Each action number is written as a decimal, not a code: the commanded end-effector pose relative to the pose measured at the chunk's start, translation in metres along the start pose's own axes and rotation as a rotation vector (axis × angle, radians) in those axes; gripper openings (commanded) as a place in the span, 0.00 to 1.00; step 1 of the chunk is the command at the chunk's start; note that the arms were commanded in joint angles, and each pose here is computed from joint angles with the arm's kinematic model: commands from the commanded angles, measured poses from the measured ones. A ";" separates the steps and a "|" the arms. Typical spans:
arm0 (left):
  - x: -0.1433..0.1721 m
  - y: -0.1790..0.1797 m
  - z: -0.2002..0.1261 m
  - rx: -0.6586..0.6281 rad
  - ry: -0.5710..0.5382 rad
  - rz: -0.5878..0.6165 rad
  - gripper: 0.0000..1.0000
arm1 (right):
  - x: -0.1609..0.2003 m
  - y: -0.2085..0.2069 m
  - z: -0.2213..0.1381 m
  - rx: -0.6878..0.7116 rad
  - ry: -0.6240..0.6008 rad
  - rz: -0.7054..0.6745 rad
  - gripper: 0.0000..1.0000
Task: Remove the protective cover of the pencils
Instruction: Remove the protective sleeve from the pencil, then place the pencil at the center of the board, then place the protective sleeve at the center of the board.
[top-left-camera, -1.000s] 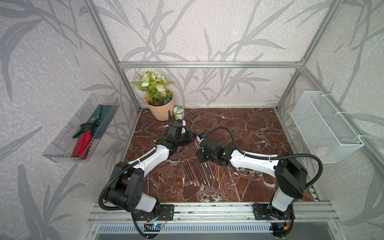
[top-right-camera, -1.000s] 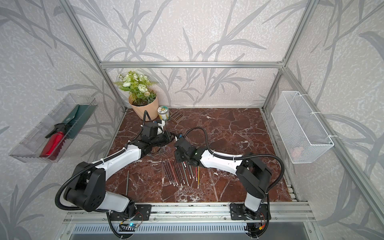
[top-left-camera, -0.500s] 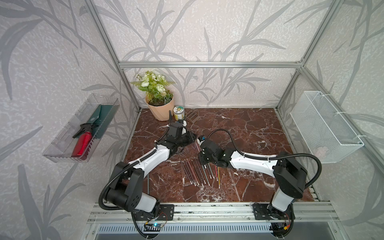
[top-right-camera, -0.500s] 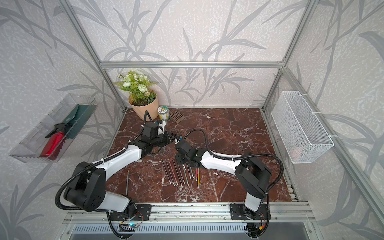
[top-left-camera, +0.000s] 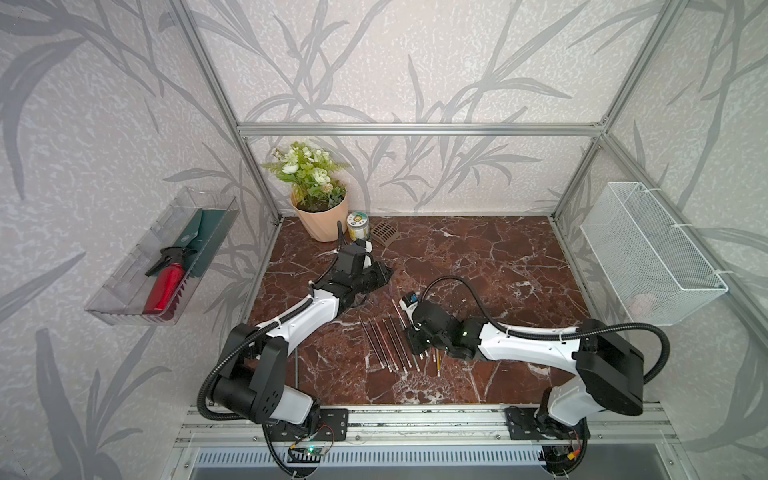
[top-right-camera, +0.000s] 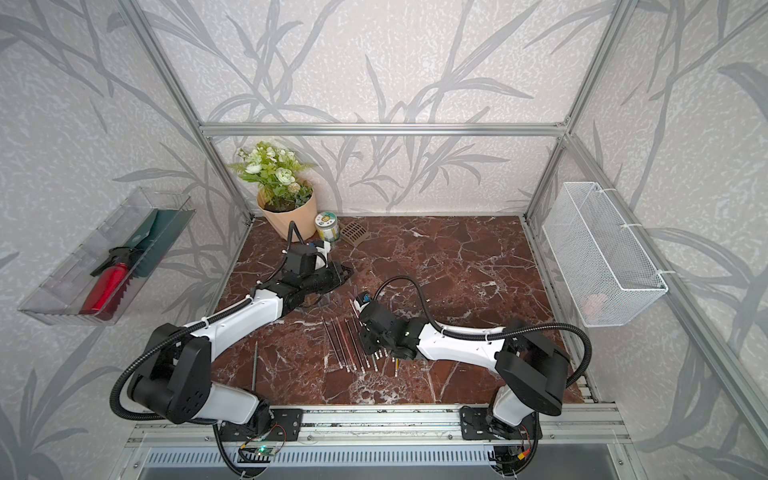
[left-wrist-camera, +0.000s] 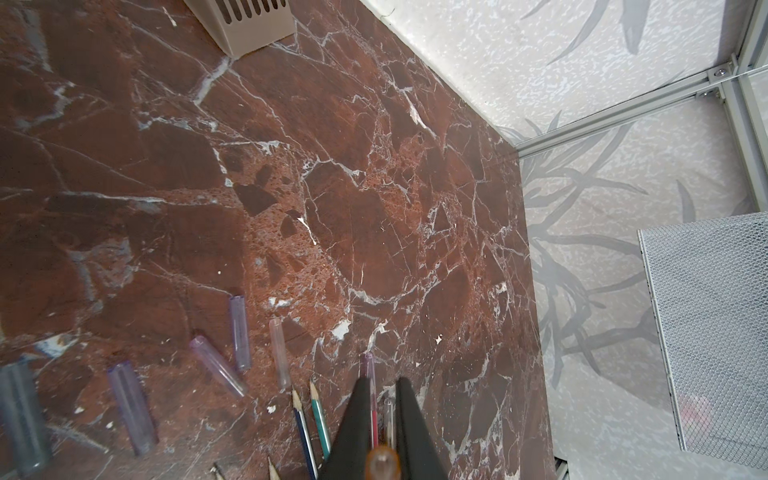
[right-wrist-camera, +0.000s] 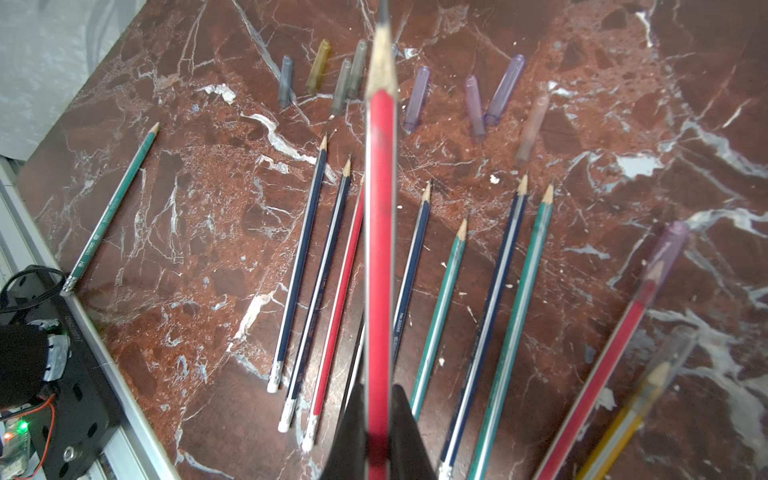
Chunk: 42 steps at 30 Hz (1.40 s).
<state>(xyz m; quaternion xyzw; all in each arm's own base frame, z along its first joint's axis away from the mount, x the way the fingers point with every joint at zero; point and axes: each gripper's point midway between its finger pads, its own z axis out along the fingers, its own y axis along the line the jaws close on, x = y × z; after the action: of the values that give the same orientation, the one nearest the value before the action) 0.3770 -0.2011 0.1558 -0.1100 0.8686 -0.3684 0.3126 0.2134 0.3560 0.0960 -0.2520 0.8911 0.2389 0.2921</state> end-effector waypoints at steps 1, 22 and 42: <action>-0.005 0.000 -0.007 -0.010 -0.026 0.006 0.00 | -0.013 0.001 -0.009 -0.005 -0.064 0.015 0.00; -0.002 0.002 0.001 -0.014 0.005 -0.010 0.00 | 0.017 -0.076 0.042 0.186 0.176 0.240 0.00; -0.001 0.001 0.003 -0.007 0.015 -0.015 0.00 | 0.029 -0.086 0.055 0.223 0.230 0.252 0.22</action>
<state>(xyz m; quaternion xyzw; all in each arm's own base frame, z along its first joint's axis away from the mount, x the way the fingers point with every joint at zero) 0.3752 -0.2012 0.1470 -0.1134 0.8747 -0.3641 0.2993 0.2659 0.3176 0.0187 -0.1338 0.9597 0.1549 0.1923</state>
